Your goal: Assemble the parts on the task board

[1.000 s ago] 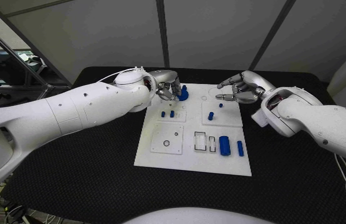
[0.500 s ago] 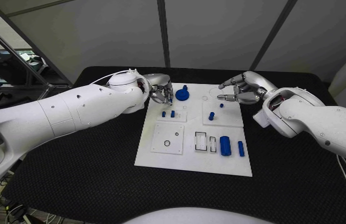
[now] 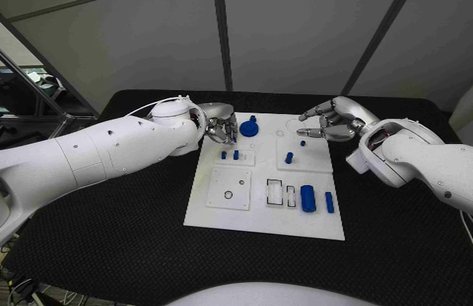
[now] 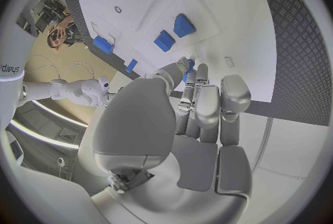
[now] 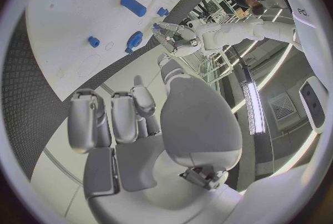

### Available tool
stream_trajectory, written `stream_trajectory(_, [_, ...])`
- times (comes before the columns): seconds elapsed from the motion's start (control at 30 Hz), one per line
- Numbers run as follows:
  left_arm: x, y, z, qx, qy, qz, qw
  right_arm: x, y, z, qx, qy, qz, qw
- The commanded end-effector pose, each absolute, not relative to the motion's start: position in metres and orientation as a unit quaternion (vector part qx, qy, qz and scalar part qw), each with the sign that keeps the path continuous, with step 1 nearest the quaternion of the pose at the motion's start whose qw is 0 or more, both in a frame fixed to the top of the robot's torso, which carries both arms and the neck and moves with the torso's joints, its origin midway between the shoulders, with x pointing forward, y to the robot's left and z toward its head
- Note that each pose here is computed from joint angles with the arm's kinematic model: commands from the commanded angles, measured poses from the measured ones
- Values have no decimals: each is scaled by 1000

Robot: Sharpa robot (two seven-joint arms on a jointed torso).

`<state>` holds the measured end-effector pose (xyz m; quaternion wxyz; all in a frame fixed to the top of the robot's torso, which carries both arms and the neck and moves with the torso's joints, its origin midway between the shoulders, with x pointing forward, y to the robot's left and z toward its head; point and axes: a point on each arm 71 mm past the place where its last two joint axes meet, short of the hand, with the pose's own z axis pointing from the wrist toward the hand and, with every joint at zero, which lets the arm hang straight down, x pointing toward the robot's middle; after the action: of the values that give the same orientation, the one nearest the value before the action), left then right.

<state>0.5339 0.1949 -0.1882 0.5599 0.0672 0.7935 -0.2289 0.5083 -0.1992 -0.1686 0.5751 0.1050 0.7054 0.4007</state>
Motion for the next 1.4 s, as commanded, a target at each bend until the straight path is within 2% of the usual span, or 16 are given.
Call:
stream_trajectory(0.03, [534, 195, -189, 66, 801, -223, 551, 508, -198, -167, 100, 704, 404, 575])
stream_trajectory(1.4, [537, 198, -193, 55, 804, -211, 554, 509, -202, -168, 103, 705, 399, 577])
